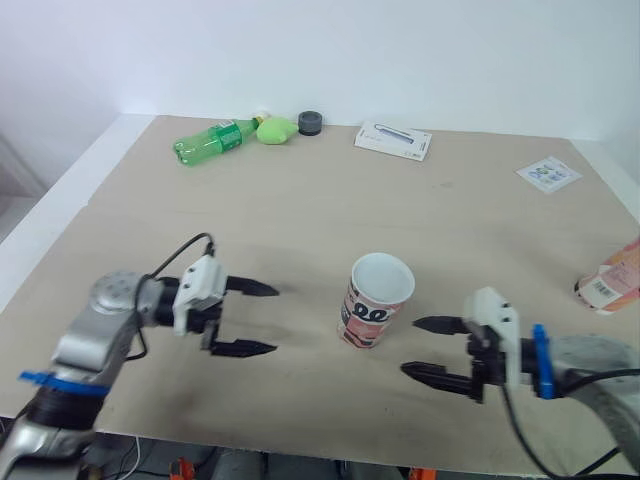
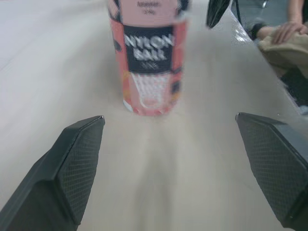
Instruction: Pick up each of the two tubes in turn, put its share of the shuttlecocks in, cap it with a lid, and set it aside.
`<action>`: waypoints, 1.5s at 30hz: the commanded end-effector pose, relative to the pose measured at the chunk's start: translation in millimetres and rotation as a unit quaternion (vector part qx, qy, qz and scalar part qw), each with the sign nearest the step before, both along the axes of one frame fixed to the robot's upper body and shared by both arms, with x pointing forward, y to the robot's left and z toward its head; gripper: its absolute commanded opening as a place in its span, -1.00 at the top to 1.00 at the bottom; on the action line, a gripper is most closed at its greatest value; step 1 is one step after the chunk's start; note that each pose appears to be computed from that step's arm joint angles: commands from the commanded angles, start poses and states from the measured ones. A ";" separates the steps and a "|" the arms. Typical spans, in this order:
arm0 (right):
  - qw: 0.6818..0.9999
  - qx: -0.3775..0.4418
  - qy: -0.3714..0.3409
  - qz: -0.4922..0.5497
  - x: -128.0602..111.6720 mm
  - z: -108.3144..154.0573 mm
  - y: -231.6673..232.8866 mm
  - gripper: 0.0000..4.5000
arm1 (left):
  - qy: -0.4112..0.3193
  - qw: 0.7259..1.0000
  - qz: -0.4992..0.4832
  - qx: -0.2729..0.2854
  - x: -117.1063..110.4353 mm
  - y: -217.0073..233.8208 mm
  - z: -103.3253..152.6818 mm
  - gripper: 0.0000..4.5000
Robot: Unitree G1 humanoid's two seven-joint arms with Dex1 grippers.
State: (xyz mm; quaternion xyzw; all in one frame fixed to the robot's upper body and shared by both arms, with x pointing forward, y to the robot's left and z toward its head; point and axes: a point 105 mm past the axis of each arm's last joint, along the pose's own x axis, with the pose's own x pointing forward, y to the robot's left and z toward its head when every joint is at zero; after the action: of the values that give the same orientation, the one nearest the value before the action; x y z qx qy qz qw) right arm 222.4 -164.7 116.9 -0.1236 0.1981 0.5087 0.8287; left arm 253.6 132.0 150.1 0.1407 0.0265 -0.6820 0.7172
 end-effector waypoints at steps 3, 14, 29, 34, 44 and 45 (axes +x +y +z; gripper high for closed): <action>0.998 0.021 -0.055 -0.004 24.7 -2.1 21.3 -0.95 | -0.038 0.999 0.021 -0.015 -14.8 8.6 23.0 -1.00; 0.994 0.076 -0.079 0.019 43.3 7.9 47.4 -0.95 | -0.044 0.997 0.051 -0.025 -25.9 10.6 22.2 -1.00; 0.990 0.101 -0.088 0.040 40.5 22.5 54.1 -0.95 | -0.024 0.998 0.051 -0.035 -17.9 3.8 16.3 -1.00; 0.989 0.112 -0.085 0.043 40.8 22.2 58.1 -0.85 | -0.020 0.998 0.049 -0.033 -18.3 3.2 14.2 -1.00; 0.990 0.109 -0.085 0.034 40.5 24.1 49.7 -0.42 | -0.010 0.998 0.045 -0.032 -20.0 1.6 11.2 -1.00; 0.990 0.108 -0.090 0.031 40.7 26.6 47.4 -0.42 | -0.009 0.998 0.045 -0.032 -20.2 1.5 10.9 -1.00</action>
State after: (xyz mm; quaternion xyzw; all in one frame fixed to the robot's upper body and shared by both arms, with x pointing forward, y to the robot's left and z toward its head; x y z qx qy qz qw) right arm 262.9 -109.6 129.2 -0.0761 0.0850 0.5465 0.8296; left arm 236.6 136.6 157.9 0.1273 0.0128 -0.6401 0.7575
